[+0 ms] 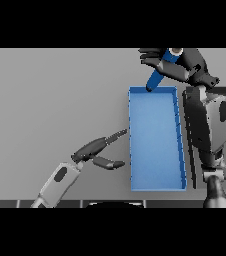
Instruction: Pick up the blue pipe and place it into the blue bin.
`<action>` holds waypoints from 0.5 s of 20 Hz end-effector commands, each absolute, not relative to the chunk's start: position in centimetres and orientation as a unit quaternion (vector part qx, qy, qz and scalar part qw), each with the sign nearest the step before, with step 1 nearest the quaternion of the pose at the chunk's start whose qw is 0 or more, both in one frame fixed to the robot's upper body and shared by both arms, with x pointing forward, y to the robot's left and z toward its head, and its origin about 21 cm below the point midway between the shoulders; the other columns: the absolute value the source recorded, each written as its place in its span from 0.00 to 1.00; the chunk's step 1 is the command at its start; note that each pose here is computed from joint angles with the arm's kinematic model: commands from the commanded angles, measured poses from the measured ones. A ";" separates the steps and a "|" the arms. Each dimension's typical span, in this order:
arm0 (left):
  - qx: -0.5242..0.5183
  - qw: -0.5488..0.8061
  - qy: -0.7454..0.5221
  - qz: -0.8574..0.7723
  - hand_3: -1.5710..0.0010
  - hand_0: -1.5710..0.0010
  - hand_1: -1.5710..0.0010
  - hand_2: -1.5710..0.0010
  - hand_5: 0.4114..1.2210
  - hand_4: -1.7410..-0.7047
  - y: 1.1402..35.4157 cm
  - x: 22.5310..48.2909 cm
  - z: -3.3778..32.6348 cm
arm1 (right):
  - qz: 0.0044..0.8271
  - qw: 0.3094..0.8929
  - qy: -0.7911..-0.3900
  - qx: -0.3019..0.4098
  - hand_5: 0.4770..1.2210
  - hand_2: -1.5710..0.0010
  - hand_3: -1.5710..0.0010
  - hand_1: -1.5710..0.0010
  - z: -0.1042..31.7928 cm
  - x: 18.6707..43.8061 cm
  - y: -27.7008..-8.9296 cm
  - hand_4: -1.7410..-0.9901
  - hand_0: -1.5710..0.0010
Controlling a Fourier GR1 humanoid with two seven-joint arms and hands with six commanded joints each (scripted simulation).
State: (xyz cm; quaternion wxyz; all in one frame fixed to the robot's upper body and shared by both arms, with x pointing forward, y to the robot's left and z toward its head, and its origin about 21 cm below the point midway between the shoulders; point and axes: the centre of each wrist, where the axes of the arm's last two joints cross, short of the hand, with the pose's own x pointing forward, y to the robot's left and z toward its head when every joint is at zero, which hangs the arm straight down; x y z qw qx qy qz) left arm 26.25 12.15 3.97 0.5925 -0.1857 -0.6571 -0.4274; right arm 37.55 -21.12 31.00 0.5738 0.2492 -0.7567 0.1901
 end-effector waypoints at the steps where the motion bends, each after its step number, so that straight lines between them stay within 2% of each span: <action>1: -0.190 0.594 -0.656 -0.425 1.00 1.00 1.00 1.00 0.10 0.81 11.9 26.0 4.0 | 0.180 0.592 -0.749 0.239 0.87 0.00 0.00 0.00 29.9 37.8 -21.8 0.00 0.00; 3: -0.186 0.595 -0.656 -0.426 1.00 1.00 1.00 1.00 0.10 0.81 12.5 26.2 4.0 | 0.154 0.634 -0.726 0.218 0.86 0.00 0.00 0.00 27.0 38.6 -23.1 0.00 0.00; 10: -0.191 0.596 -0.654 -0.424 1.00 1.00 1.00 1.00 0.07 0.82 12.0 25.7 3.9 | 0.106 0.758 -0.623 0.161 0.86 0.00 0.00 0.00 18.0 37.6 -25.4 0.00 0.00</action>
